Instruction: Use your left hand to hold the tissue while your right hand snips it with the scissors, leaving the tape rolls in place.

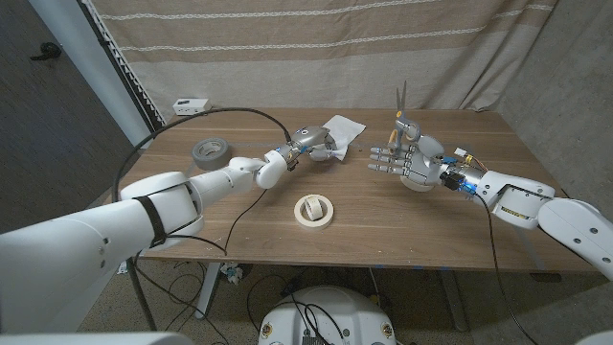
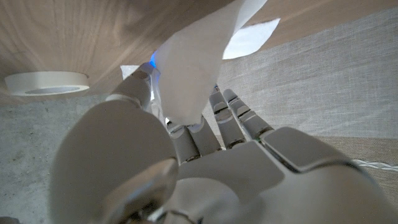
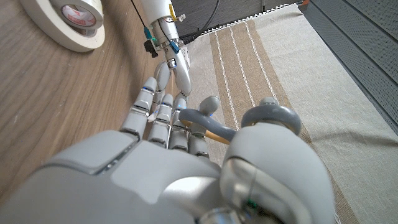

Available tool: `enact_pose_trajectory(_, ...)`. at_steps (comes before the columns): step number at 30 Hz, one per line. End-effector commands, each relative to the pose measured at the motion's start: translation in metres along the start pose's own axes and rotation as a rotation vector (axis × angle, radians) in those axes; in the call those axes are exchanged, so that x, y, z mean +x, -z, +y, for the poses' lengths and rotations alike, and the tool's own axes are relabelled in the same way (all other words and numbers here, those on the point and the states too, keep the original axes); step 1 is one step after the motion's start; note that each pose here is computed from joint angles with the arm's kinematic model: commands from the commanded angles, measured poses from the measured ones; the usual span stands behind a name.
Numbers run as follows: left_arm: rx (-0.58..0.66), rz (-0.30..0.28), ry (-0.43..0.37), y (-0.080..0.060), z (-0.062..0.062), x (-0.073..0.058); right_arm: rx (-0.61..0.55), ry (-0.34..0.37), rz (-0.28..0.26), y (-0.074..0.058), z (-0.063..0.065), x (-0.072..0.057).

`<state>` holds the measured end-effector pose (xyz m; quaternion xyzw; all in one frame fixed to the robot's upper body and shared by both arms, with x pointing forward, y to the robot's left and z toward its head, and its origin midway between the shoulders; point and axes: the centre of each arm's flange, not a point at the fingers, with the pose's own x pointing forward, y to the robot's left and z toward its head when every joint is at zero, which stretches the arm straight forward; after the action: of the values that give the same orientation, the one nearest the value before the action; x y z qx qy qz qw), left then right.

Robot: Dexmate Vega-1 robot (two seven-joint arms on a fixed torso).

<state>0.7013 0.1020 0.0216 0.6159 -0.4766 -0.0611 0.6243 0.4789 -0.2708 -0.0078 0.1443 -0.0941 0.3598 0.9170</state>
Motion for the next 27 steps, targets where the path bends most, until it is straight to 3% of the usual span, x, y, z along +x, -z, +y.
enact_pose_trajectory(1,-0.069,0.031,-0.183,0.004,0.023,-0.011,-0.002,-0.001,-0.008,0.001,0.003,-0.002)
enact_pose_trajectory(14,-0.123,0.065,-0.247,0.009,0.029,-0.018,-0.007,0.008,-0.012,0.002,0.004,-0.002)
enact_pose_trajectory(17,-0.077,0.054,-0.279,0.01,0.034,-0.021,-0.01,0.013,-0.014,0.003,0.003,-0.003)
enact_pose_trajectory(27,-0.183,0.125,-0.299,0.019,0.036,-0.026,-0.011,0.026,0.007,0.005,0.0,-0.003)
